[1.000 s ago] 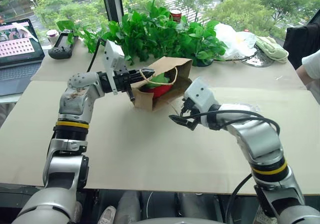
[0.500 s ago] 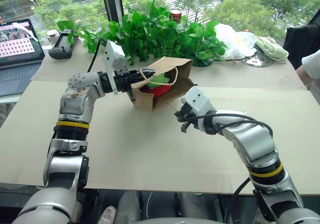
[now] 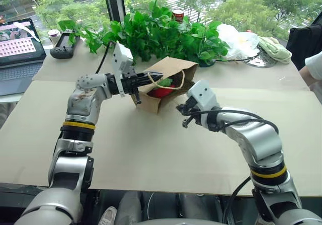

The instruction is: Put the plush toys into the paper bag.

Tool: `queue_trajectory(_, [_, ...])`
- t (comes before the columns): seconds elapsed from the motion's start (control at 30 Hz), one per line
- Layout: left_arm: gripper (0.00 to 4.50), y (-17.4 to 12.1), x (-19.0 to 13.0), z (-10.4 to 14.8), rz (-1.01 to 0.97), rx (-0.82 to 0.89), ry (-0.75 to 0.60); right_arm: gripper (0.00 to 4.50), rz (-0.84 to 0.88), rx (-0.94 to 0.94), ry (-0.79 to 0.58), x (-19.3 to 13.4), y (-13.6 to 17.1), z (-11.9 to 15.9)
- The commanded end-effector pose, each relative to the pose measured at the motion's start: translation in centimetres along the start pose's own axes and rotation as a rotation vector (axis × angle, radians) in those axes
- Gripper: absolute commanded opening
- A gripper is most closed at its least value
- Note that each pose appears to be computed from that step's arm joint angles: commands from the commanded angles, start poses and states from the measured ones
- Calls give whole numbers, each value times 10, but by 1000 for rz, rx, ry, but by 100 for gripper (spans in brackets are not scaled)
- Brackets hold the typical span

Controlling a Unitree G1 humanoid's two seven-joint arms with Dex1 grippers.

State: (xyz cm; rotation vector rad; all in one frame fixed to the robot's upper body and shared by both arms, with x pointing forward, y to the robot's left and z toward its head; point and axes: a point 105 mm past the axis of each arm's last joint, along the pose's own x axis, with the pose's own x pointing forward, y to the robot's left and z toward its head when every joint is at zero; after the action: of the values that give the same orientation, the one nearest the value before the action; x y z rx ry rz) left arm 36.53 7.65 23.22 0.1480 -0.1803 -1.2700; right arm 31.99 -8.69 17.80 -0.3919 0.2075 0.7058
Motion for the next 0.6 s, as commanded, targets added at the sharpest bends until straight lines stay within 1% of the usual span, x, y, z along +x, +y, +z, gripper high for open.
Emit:
queue_trajectory(0.03, [0,-1,10,31,-18,67,-91,3,-80,-128,-193,-27,-14,50])
queue_trajectory(0.17, [0,12,10,44,75,3,-195,3,-146,-185,-296,-50,-29,81])
queue_trajectory(0.23, [0,17,9,45,121,-41,-236,3,-162,-208,-317,-58,-32,90])
queue_trajectory(0.33, [0,13,6,25,181,-113,-241,3,-141,-239,-310,-60,-27,94])
queue_trajectory(0.43, [0,3,4,7,205,-175,-232,3,-82,-241,-246,-51,-15,82])
queue_trajectory(0.6, [0,-5,-2,-18,265,-243,-193,3,-14,-184,-54,-27,3,36])
